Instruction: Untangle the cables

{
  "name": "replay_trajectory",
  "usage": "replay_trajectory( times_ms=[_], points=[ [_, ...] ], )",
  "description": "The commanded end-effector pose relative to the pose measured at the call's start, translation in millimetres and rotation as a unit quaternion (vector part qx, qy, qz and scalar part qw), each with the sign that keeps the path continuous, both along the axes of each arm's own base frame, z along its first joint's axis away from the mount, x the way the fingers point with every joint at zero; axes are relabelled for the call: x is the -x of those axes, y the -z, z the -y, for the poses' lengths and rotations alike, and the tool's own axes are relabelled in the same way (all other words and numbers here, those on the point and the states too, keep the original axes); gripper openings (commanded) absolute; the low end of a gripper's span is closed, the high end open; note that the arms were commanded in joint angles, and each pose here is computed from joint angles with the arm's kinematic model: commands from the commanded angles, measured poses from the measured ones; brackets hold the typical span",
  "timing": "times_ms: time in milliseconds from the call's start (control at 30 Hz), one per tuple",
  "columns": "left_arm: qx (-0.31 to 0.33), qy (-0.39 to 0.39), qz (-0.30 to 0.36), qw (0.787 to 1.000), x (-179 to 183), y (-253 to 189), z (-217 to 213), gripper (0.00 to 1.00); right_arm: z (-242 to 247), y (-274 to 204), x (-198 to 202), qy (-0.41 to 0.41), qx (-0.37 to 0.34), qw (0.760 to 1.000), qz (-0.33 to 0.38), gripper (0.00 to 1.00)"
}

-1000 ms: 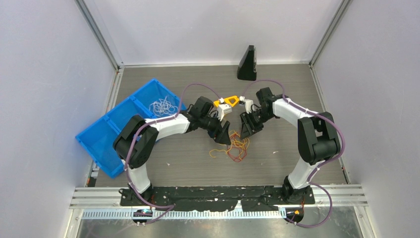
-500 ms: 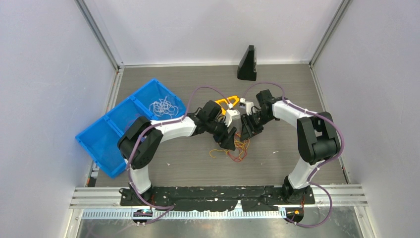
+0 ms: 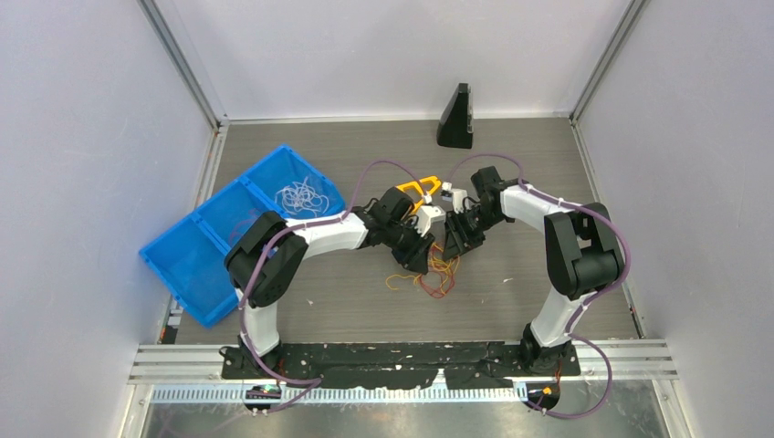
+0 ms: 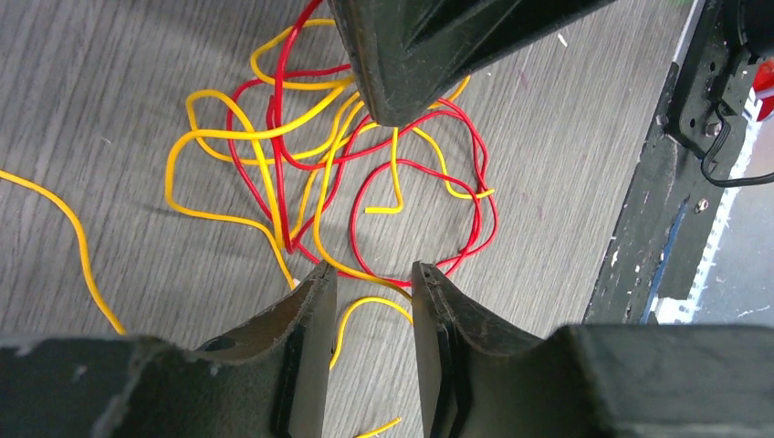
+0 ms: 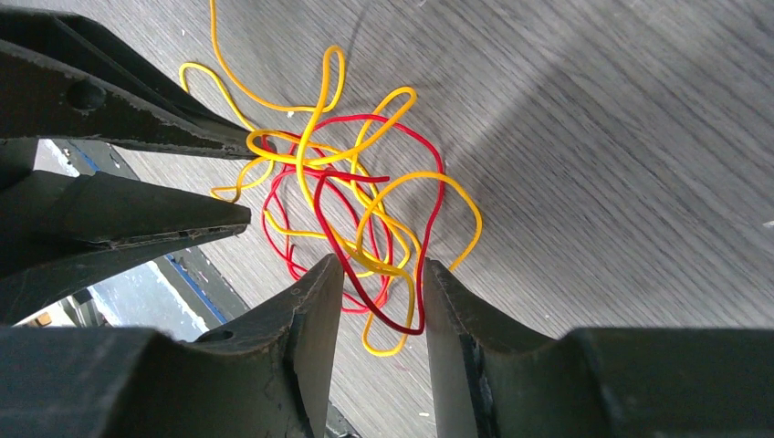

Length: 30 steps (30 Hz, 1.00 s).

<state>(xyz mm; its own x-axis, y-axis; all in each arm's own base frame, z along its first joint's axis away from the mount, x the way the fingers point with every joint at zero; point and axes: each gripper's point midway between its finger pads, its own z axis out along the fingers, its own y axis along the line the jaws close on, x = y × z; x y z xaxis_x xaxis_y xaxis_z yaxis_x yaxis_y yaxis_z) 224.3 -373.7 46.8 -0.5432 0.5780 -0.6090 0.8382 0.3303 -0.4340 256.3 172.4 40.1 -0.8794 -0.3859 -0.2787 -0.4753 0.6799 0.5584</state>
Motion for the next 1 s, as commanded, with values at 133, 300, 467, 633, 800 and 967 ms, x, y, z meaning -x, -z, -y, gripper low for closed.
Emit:
replay_trajectory(
  times_ms=[133, 300, 467, 633, 800, 967],
  points=[
    [0.020, 0.045, 0.011, 0.999, 12.4, -14.8, 0.7, 0.01, 1.4, 5.3, -6.8, 0.008, 0.005, 1.000, 0.006, 0.43],
    [0.080, 0.078, 0.048, 0.993, 23.0, -80.6, -7.9, 0.00, 6.1, 10.1, -10.0, 0.007, 0.022, 1.000, 0.011, 0.41],
    [0.157, 0.051, 0.102, 0.981, 14.3, -173.8, -41.3, 0.00, 13.9, 17.8, -15.1, 0.005, 0.048, 0.999, 0.020, 0.38],
    [0.211, 0.003, 0.164, 0.964, -5.4, -257.0, -80.8, 0.00, 20.0, 27.0, -16.2, 0.007, 0.069, 0.997, 0.018, 0.29],
    [0.267, -0.079, 0.213, 0.937, -30.3, -341.6, -121.8, 0.00, 25.3, 31.5, -19.2, 0.008, 0.087, 0.996, 0.018, 0.06],
    [0.280, -0.134, 0.289, 0.906, -39.7, -402.5, -164.3, 0.00, 27.0, 32.8, -18.8, 0.007, 0.094, 0.995, 0.009, 0.13]
  ],
)
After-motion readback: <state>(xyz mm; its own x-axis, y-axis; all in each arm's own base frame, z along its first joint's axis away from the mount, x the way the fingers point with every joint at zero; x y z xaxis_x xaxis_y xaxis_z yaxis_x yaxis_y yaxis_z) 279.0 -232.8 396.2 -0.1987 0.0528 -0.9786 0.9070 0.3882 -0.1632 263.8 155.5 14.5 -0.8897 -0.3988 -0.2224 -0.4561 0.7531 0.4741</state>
